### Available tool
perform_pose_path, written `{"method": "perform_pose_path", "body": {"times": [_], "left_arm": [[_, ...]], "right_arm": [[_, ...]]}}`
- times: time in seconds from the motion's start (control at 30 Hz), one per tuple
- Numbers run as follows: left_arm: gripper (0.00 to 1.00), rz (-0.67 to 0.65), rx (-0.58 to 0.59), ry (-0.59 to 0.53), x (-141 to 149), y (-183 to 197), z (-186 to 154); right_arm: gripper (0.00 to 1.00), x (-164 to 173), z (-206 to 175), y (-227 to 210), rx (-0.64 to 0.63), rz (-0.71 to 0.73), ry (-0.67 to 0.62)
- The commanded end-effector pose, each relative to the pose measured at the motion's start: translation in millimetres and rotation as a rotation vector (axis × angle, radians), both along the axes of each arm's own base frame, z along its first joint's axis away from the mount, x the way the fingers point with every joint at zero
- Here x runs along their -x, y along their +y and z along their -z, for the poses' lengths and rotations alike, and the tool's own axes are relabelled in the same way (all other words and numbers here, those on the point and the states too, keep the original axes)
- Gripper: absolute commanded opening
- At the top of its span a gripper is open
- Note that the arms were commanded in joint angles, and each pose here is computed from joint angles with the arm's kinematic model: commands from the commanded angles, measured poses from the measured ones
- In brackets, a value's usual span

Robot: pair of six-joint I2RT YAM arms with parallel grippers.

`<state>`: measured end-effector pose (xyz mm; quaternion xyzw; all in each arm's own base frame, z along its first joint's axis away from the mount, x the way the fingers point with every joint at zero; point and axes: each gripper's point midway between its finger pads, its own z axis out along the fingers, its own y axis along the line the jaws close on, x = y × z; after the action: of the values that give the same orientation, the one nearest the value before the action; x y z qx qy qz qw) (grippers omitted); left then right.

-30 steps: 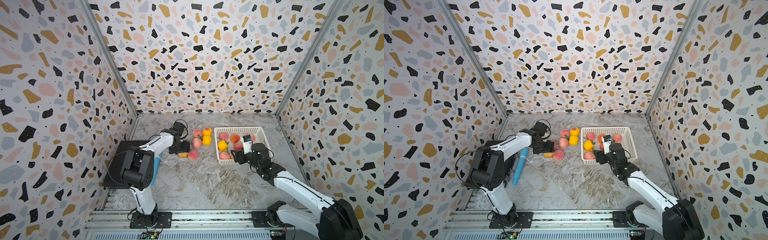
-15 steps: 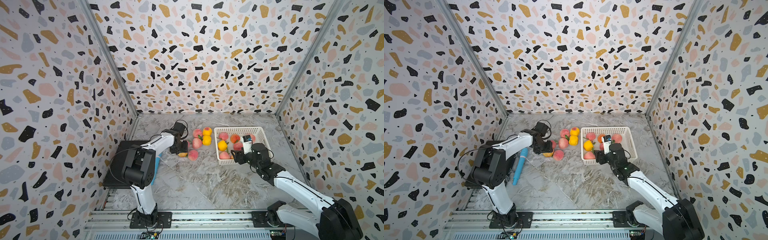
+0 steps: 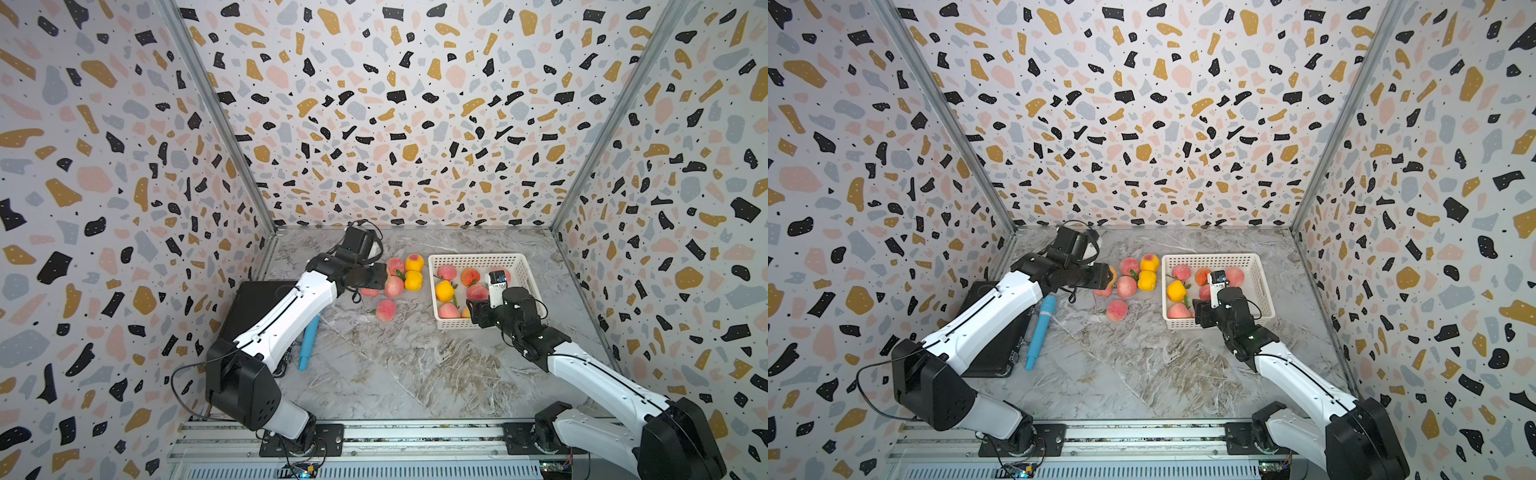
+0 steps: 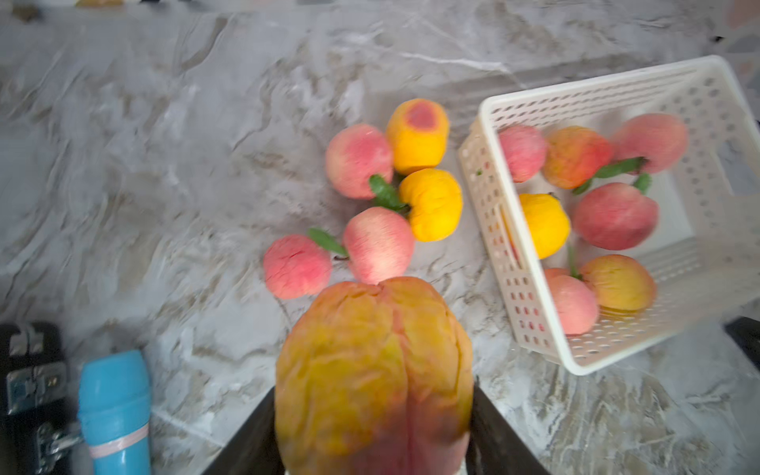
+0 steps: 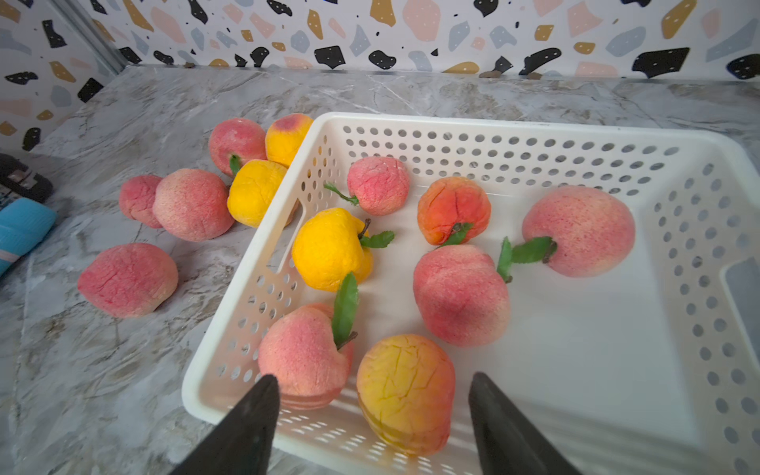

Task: Put the peaches into the basket
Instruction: Pick up the peach from the center of the board, then place the peach in the basket.

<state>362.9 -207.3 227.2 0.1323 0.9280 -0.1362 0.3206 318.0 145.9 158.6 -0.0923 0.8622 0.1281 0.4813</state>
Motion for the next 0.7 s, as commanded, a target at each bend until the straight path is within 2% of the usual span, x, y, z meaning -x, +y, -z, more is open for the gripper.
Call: {"method": "perform_pose_path", "body": {"times": [0.0, 0.17, 0.37, 0.5, 0.67], "left_arm": [[0.54, 0.138, 0.020, -0.088, -9.0, -50.6, -16.6], [0.54, 0.270, 0.004, -0.183, -25.3, -126.9, -19.9], [0.54, 0.403, -0.049, -0.235, -31.5, -207.9, 4.0], [0.54, 0.429, -0.119, -0.209, -36.6, -235.4, 36.6], [0.54, 0.430, -0.216, -0.182, -41.9, -248.3, 72.6]], "right_arm": [[0.76, -4.0, -8.2, -18.2, 0.008, 0.098, -0.010], [0.77, -12.1, -20.6, -51.0, -0.022, 0.234, -0.004], [0.78, -12.3, -37.1, -100.2, -0.060, 0.394, 0.081], [0.78, -6.9, -56.5, -121.5, -0.109, 0.450, 0.070], [0.79, 4.1, -78.2, -121.7, -0.157, 0.438, 0.034]]}}
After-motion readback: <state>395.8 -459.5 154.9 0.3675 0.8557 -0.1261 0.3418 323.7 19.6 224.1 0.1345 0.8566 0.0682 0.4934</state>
